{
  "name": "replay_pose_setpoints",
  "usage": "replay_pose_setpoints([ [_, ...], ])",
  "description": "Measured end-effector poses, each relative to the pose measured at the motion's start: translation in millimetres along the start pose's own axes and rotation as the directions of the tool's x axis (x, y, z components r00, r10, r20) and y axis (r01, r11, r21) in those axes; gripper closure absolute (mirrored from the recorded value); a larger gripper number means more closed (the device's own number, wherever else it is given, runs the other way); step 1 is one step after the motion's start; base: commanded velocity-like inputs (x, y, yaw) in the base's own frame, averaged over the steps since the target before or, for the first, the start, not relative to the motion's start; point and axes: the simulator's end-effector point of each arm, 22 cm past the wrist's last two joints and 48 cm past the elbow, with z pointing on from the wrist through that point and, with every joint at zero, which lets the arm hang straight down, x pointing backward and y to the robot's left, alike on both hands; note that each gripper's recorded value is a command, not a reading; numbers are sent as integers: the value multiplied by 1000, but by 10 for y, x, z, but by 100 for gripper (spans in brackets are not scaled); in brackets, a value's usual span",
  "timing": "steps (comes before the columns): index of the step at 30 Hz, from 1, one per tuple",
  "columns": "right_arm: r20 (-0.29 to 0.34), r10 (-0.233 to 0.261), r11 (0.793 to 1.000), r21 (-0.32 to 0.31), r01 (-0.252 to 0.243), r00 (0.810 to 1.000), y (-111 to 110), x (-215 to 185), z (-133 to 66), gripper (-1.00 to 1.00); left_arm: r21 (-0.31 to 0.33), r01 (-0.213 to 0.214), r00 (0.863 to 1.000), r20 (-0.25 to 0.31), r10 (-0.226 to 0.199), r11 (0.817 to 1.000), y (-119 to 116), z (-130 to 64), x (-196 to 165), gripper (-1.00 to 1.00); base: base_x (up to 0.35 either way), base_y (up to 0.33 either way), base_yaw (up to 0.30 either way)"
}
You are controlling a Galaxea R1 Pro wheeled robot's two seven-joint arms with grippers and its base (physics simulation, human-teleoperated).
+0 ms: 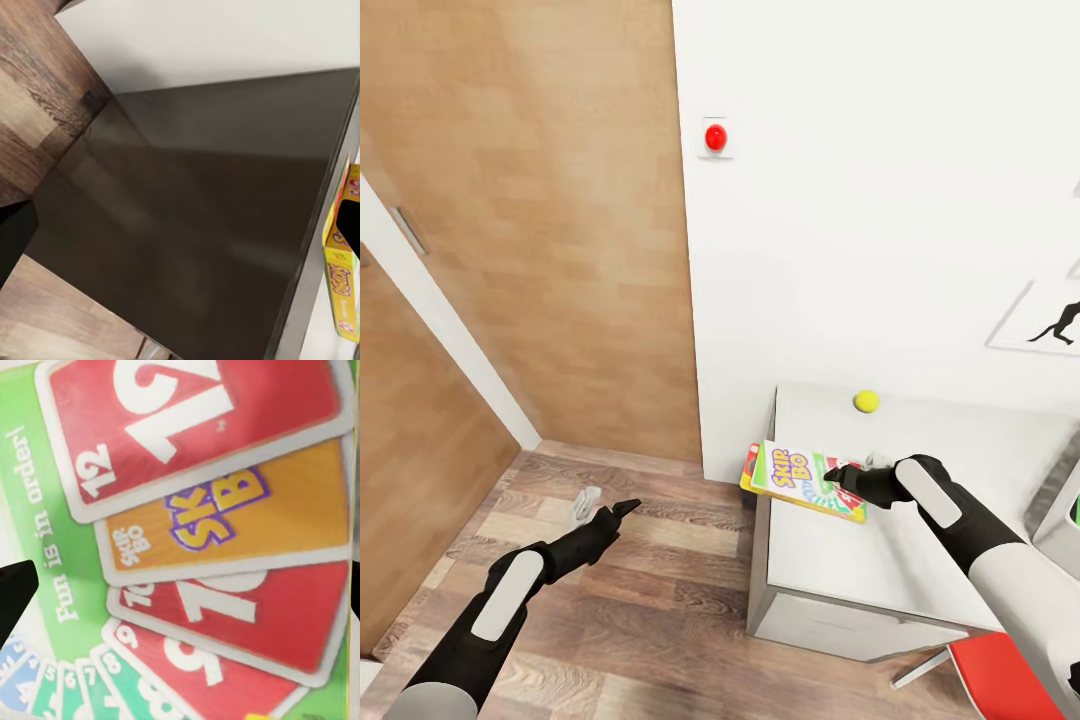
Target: Put all the toys in the child's room - the three board games (two on the bed and one on the table), the two jigsaw puzzles on the table, and the tennis ball on the table - inside the toy box on the table in the child's room.
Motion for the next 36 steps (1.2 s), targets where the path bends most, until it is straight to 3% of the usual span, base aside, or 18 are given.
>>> replay_pose_setpoints([
  [36, 14, 26, 1000, -7, -25, 1000, -28, -69, -29, -100, 0, 0, 1000, 0, 0, 1000, 0, 0, 3, -100, 0, 0, 34],
])
